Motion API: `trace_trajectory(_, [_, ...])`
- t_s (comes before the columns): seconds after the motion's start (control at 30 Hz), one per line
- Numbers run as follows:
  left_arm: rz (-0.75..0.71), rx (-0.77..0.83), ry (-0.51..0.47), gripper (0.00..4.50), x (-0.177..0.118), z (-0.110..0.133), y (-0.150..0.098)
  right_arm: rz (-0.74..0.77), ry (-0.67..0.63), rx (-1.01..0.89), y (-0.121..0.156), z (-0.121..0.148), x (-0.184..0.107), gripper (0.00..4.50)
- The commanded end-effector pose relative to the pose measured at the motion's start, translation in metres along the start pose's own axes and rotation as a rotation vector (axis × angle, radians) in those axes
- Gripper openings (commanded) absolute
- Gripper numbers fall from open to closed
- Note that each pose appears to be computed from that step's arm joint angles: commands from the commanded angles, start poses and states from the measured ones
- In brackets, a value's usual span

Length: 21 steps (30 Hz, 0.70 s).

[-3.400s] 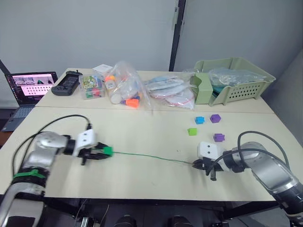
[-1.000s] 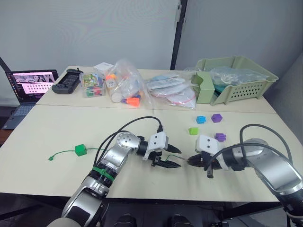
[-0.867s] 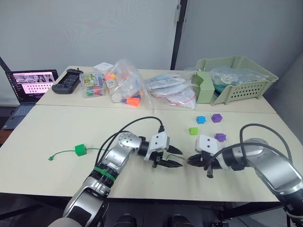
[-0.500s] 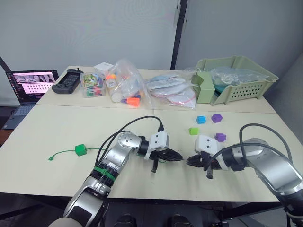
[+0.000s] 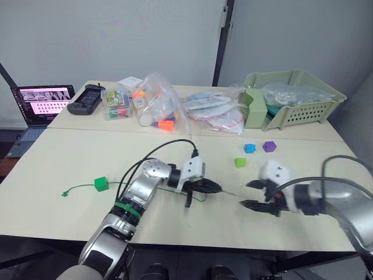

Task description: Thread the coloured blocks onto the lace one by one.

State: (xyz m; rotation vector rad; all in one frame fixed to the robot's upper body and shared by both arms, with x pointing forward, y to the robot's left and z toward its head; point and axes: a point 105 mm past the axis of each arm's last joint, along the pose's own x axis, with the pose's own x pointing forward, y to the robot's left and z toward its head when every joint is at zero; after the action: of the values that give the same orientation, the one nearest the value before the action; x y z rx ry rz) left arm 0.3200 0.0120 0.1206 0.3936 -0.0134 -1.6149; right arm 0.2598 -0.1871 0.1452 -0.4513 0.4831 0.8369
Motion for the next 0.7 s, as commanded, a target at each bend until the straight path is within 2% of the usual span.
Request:
trace_trajectory(0.03, [0.012, 0.047, -0.027, 0.0, -0.002, 0.011, 0.007, -0.105, -0.081, 0.028, -0.004, 0.01, -0.018, 4.46])
trace_trajectory(0.27, [0.016, 0.045, -0.028, 0.0, -0.004, 0.008, 0.01, -0.351, -0.237, 0.182, -0.026, 0.006, -0.046, 4.46])
trace_trajectory(0.4, [0.015, 0.047, -0.035, 0.0, -0.001, 0.009, 0.008, -0.579, -0.323, 0.284, -0.057, -0.008, -0.06, 4.46])
trace_trajectory(0.7, [0.024, 0.038, -0.069, 0.0, 0.004, 0.014, 0.002, -0.67, -0.346, 0.395, -0.081, -0.03, -0.044, 4.46])
